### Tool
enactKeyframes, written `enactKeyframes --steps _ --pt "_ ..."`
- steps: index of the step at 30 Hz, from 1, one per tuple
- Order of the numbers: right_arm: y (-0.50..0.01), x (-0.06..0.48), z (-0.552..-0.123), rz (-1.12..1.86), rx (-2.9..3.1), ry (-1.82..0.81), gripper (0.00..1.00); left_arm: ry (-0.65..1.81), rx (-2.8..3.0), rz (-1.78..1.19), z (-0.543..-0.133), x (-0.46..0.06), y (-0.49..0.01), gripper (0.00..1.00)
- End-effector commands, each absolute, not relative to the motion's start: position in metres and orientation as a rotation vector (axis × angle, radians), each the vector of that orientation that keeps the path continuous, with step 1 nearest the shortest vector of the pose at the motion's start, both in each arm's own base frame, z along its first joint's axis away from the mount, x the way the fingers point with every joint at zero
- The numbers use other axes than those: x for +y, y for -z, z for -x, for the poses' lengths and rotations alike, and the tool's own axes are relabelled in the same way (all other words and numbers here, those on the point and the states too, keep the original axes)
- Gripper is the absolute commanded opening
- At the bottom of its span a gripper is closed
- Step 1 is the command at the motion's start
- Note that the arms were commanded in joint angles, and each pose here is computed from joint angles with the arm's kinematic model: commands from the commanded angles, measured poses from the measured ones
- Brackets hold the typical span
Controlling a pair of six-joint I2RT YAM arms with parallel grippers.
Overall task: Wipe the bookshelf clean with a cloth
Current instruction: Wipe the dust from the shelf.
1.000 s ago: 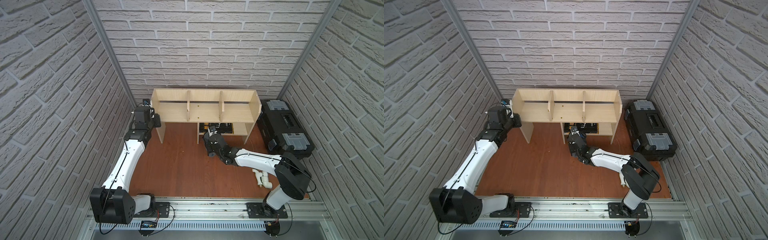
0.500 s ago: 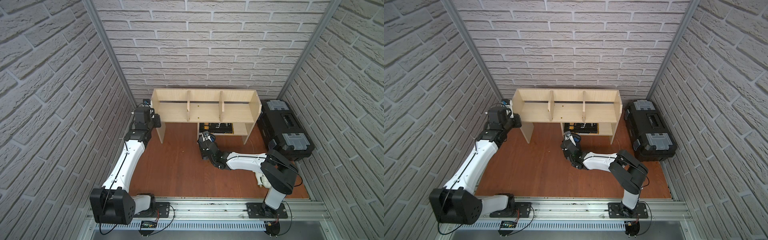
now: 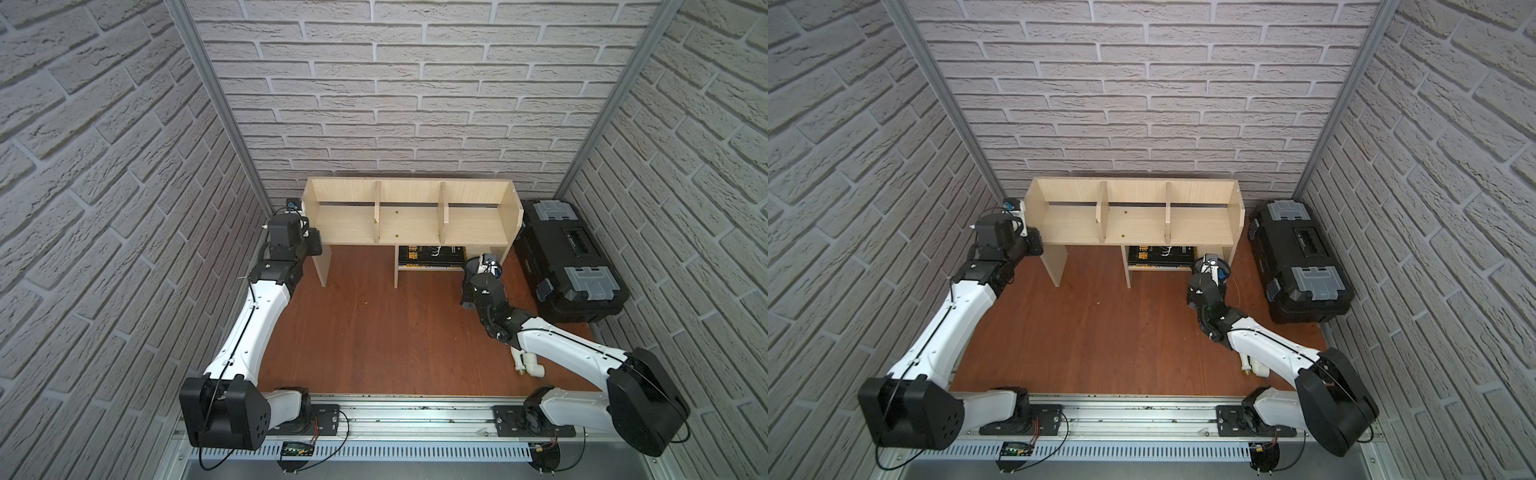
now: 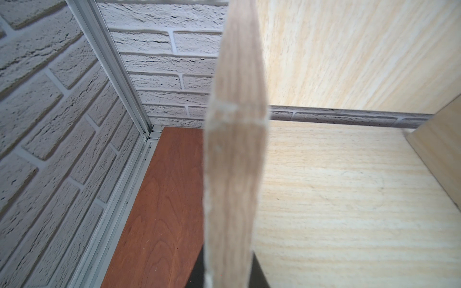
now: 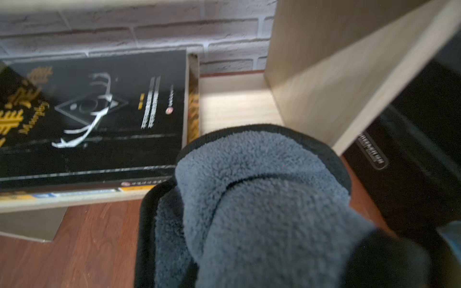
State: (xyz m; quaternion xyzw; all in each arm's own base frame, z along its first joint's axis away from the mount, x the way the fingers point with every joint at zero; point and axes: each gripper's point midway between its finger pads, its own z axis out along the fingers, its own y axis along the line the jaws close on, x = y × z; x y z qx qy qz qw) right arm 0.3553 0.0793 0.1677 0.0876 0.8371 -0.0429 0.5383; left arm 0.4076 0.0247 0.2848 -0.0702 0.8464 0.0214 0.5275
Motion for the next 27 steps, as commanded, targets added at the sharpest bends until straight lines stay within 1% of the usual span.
enactKeyframes --steps 1,5,7,10,13,20,23,27 --pt "-0.197 0.054 -0.349 -0.231 1.966 0.132 0.03 -0.056 1.998 0.156 -0.407 0.022 -0.288 0.00" --pt "-0.228 0.036 -0.345 -0.244 1.935 0.148 0.03 -0.049 1.998 0.150 -0.408 0.021 -0.288 0.00" --pt "-0.233 0.031 -0.347 -0.245 1.931 0.148 0.03 -0.049 2.000 0.151 -0.408 0.021 -0.287 0.00" --pt "-0.217 0.023 -0.356 -0.261 1.984 0.108 0.03 -0.048 1.999 0.147 -0.408 0.021 -0.287 0.00" --pt "-0.186 0.024 -0.363 -0.262 2.054 0.045 0.03 -0.052 1.998 0.146 -0.407 0.021 -0.288 0.00" --pt "-0.127 0.021 -0.348 -0.324 2.120 0.008 0.03 -0.052 2.000 0.144 -0.408 0.021 -0.287 0.00" --pt "-0.128 0.023 -0.348 -0.316 2.120 -0.006 0.02 -0.048 2.003 0.141 -0.409 0.020 -0.285 0.00" --pt "-0.155 0.026 -0.355 -0.273 2.086 -0.007 0.03 -0.049 2.002 0.142 -0.408 0.020 -0.286 0.00"
